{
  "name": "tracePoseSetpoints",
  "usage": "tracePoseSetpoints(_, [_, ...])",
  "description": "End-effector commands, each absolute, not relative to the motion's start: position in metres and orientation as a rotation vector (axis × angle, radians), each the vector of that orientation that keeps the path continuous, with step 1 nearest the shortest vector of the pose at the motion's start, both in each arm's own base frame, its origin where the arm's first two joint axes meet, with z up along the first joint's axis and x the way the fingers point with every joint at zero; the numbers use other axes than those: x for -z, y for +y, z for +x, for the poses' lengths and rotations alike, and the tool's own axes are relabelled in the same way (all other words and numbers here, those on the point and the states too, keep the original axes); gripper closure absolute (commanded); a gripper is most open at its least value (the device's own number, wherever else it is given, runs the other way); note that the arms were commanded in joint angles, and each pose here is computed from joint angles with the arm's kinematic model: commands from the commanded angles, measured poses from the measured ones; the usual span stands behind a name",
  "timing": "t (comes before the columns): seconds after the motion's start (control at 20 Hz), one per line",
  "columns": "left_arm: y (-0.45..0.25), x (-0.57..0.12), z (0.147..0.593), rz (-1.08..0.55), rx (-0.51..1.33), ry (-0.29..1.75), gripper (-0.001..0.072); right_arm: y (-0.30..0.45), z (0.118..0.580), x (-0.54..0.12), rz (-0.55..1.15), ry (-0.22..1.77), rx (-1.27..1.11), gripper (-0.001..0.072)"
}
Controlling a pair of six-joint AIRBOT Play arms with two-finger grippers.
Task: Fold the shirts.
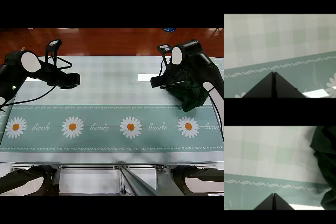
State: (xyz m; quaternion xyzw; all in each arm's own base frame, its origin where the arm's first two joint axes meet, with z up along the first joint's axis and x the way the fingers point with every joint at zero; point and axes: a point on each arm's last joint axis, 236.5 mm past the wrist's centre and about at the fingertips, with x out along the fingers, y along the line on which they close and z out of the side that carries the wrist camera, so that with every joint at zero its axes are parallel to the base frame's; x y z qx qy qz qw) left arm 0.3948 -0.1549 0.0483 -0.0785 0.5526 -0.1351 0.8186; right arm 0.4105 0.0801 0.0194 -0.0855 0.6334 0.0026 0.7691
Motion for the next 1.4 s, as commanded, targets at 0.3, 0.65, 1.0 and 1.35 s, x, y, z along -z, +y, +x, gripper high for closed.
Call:
tracePoseSetpoints(0.3, [-0.155, -0.048, 0.395, -0.167, 0.288, 1.177, 0.0682, 0.081, 0.41, -0.02, -0.186, 1.374, -0.007, 0.0688])
tracePoseSetpoints(0.65, [-0.155, -0.048, 0.395, -0.166, 0.288, 1.177, 0.0682, 0.081, 0.412, -0.02, -0.184, 1.367, -0.008, 0.0688])
tracePoseSetpoints(1.0, [-0.157, -0.055, 0.41, -0.179, 0.286, 1.109, 0.0681, 0.096, 0.484, -0.047, -0.181, 1.036, -0.056, 0.0646])
tracePoseSetpoints(1.35, [-0.079, -0.06, 0.409, 0.004, 0.146, 1.162, 0.0197, -0.025, 0.519, -0.139, -0.266, 0.808, 0.256, 0.0299])
